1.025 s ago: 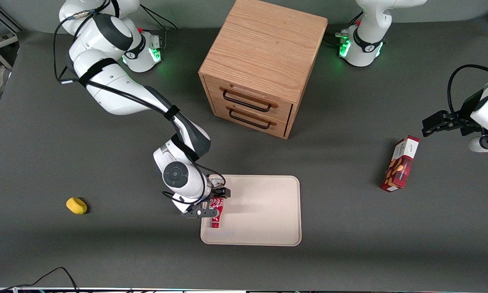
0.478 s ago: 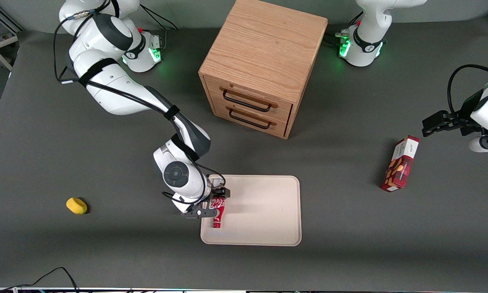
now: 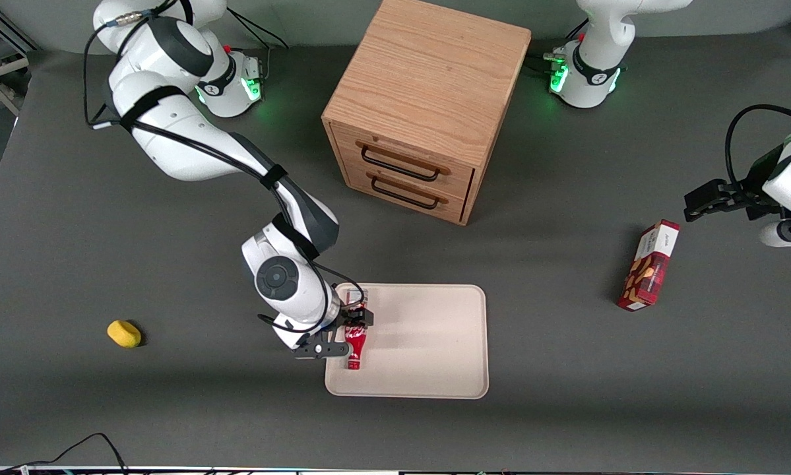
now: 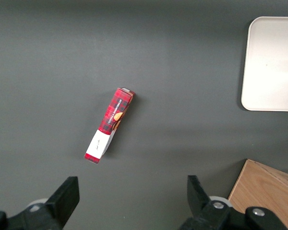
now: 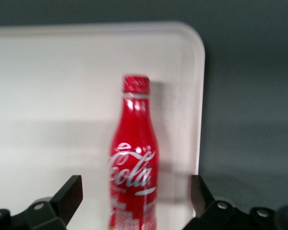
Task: Place coke bottle on tray
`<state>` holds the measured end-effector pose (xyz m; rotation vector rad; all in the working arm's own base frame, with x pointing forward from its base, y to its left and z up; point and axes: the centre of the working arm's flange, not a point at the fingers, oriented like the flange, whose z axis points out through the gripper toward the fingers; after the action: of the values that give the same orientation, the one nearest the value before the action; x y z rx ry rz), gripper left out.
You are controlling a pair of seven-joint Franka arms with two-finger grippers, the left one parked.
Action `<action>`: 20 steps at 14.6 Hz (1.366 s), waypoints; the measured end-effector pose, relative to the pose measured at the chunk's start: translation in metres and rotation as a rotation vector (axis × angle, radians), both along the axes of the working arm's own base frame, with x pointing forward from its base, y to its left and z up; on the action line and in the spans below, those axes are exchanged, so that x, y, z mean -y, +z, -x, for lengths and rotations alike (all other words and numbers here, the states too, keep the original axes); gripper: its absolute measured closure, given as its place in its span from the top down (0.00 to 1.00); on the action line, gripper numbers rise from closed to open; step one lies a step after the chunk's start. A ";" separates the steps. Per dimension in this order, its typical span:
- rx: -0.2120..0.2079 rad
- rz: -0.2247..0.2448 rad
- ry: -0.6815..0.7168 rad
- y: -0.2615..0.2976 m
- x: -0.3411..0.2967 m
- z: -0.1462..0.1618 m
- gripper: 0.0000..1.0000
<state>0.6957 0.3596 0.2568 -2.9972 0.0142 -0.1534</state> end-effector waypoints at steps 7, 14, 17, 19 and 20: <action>-0.020 0.147 -0.116 0.279 0.090 0.040 1.00; -0.170 0.239 -0.265 0.443 0.207 0.153 1.00; -0.216 0.166 -0.322 0.460 0.289 0.172 1.00; -0.243 0.157 -0.343 0.446 0.326 0.181 1.00; -0.243 0.154 -0.347 0.435 0.336 0.187 1.00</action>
<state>0.5088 0.0233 0.6916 -3.1182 0.5739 0.1840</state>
